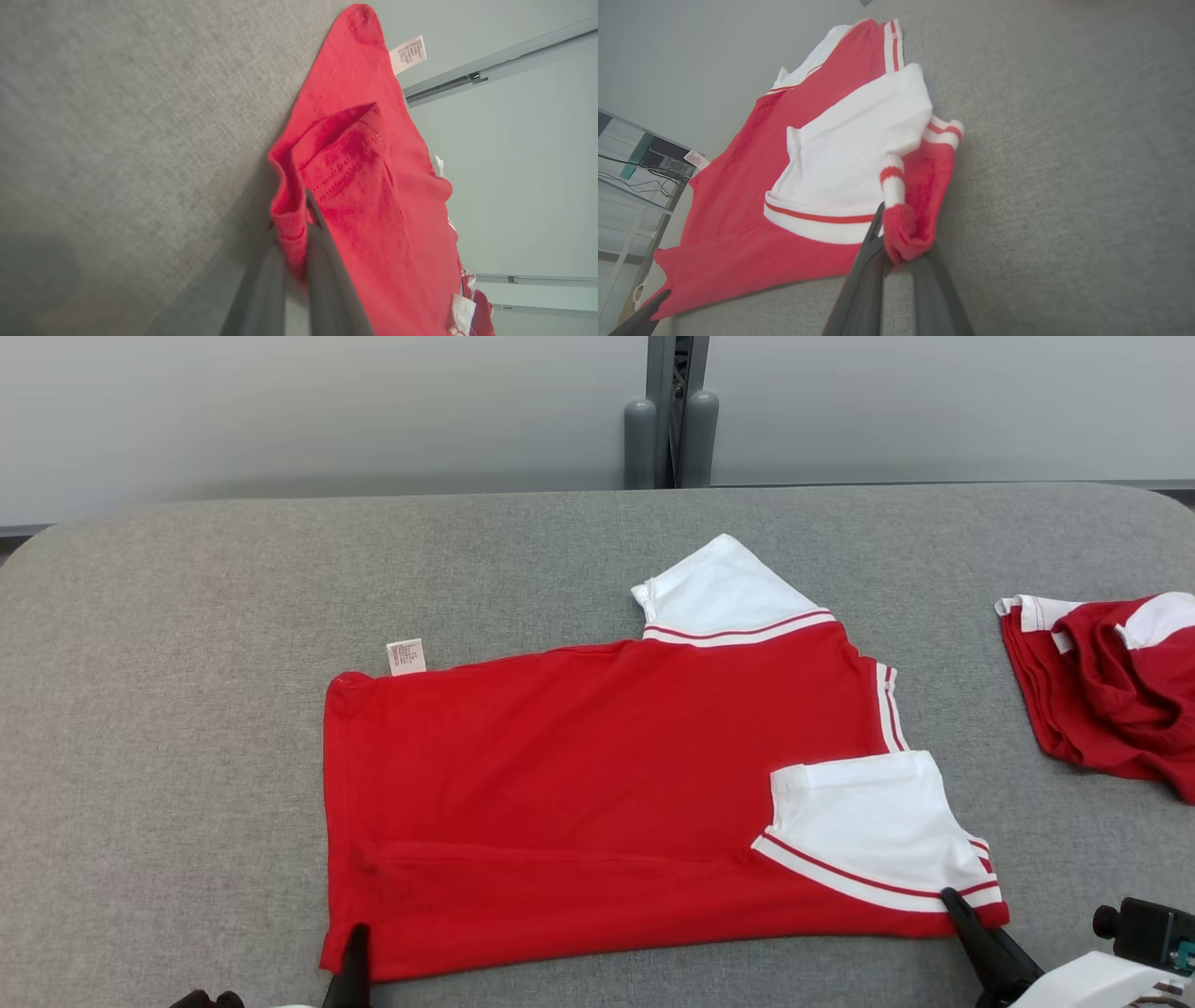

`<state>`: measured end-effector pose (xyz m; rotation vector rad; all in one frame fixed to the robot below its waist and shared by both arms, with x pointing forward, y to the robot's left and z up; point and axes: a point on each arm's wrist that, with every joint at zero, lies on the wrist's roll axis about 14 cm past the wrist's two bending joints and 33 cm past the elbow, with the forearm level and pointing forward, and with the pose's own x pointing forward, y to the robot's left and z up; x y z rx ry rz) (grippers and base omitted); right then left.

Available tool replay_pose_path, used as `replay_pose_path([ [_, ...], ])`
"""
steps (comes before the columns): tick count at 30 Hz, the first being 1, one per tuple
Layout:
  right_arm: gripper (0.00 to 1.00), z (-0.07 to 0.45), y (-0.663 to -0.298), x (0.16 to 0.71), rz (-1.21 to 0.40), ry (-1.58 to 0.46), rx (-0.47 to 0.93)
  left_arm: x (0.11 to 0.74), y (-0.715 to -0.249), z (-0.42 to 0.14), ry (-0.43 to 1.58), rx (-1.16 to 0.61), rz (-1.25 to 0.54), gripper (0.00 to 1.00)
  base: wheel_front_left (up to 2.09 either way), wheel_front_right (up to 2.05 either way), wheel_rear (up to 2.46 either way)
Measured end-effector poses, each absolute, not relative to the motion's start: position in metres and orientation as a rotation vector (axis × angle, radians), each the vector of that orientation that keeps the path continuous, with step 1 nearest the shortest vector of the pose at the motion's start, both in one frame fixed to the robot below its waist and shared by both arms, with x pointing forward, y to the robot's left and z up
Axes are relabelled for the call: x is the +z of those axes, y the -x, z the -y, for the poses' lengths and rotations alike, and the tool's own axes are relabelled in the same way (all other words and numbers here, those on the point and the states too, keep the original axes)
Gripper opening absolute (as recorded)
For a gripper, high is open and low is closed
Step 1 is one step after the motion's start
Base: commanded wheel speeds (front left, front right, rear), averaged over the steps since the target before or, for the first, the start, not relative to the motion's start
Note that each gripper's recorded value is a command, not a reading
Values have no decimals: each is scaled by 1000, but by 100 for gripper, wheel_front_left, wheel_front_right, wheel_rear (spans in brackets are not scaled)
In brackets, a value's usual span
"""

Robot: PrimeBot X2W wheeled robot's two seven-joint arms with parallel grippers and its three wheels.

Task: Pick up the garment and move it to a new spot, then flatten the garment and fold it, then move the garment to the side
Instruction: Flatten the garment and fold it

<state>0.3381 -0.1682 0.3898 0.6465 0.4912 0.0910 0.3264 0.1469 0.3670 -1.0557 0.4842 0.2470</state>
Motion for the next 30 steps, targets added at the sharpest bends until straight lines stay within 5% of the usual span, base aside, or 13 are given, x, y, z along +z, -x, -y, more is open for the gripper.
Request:
replay_pose_path([
  [12, 0, 167, -322, 382, -507, -626, 67, 356, -306, -145, 1027, 241, -514, 0, 0, 0, 0],
  [13, 8, 168, -322, 381, -507, -626, 59, 356, -305, -145, 1025, 237, -515, 4, 0, 0, 0],
  [15, 49, 168, -321, 380, -508, -628, 55, 356, -304, -144, 1019, 234, -516, 74, 0, 0, 0],
  [16, 100, 169, -320, 380, -502, -629, 46, 356, -303, -145, 1004, 231, -515, 100, 0, 0, 0],
  [30, 100, 225, -323, 411, -371, -540, -33, 394, -338, -186, 752, 173, -362, 100, 0, 0, 0],
])
